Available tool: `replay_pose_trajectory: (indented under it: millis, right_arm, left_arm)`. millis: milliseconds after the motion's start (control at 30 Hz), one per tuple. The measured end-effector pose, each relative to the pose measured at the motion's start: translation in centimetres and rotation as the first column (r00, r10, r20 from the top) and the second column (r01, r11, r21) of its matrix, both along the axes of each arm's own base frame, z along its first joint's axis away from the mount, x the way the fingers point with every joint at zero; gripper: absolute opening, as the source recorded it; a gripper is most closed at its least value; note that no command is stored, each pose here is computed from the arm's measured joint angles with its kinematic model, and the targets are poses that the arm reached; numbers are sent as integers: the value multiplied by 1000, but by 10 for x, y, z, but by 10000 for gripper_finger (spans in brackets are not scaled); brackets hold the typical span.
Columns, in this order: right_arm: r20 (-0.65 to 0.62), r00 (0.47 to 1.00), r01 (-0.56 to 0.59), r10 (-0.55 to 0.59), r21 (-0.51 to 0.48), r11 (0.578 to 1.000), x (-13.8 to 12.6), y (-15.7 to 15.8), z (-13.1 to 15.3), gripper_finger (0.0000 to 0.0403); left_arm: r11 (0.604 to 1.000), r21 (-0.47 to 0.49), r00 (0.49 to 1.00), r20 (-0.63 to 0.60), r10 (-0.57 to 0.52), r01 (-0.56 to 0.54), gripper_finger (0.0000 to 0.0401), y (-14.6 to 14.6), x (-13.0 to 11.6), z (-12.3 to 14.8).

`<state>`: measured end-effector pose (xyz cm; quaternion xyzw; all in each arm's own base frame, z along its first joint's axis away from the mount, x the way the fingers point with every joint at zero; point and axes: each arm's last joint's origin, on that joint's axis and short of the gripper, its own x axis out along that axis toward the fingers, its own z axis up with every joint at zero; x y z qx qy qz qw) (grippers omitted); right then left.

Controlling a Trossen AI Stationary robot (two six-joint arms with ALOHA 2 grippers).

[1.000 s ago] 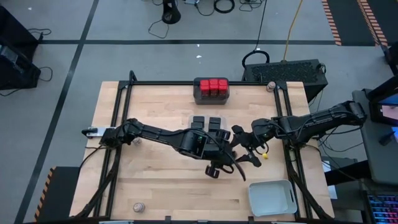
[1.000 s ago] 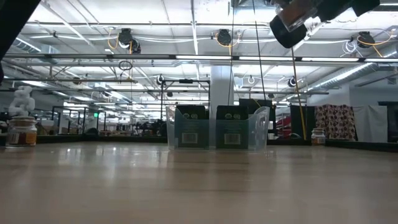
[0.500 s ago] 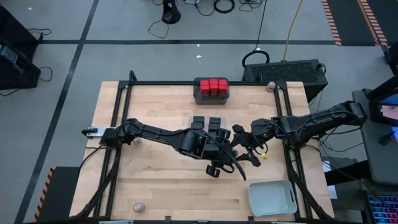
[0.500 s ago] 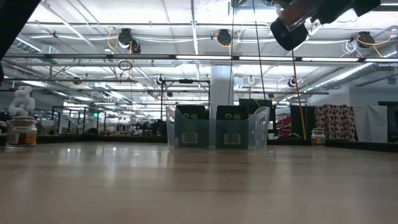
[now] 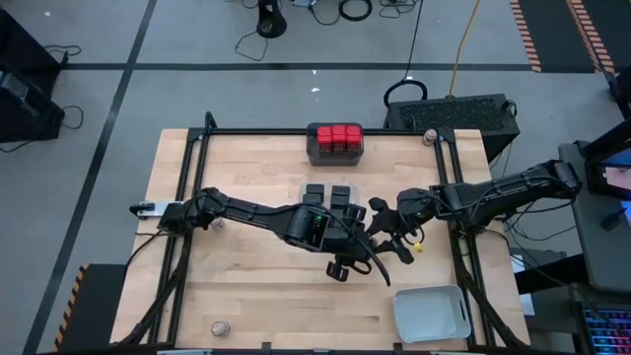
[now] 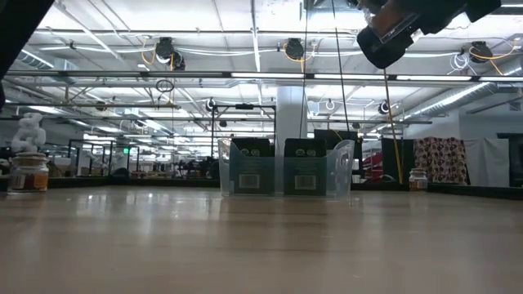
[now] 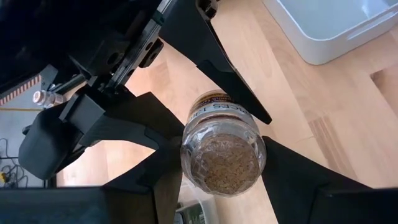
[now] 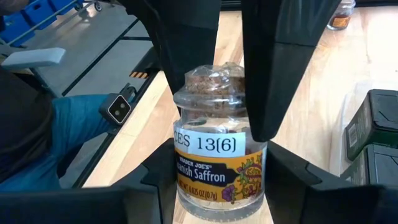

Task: Sort spices by type
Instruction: Put the brown seasoning into the white bin

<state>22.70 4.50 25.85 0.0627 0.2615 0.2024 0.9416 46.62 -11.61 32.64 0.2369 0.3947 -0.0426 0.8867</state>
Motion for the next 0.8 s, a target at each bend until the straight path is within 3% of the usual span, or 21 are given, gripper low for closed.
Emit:
replay_pose_trajectory:
  millis: [367,633,800]
  right_arm:
    - [87,996,21,-21,0,1000,-1,-2,12,164]
    - [125,992,14,-15,10,1000,-2,-2,16,162]
    - [88,996,3,-4,11,1000,-3,-3,11,161]
  left_arm:
    - [1000,-28,1000,18,9,-9,197,10,-29,41]
    - [999,-48,1000,17,-17,18,197,10,-29,41]
    - [996,-75,999,-21,-39,37,200,12,-23,28]
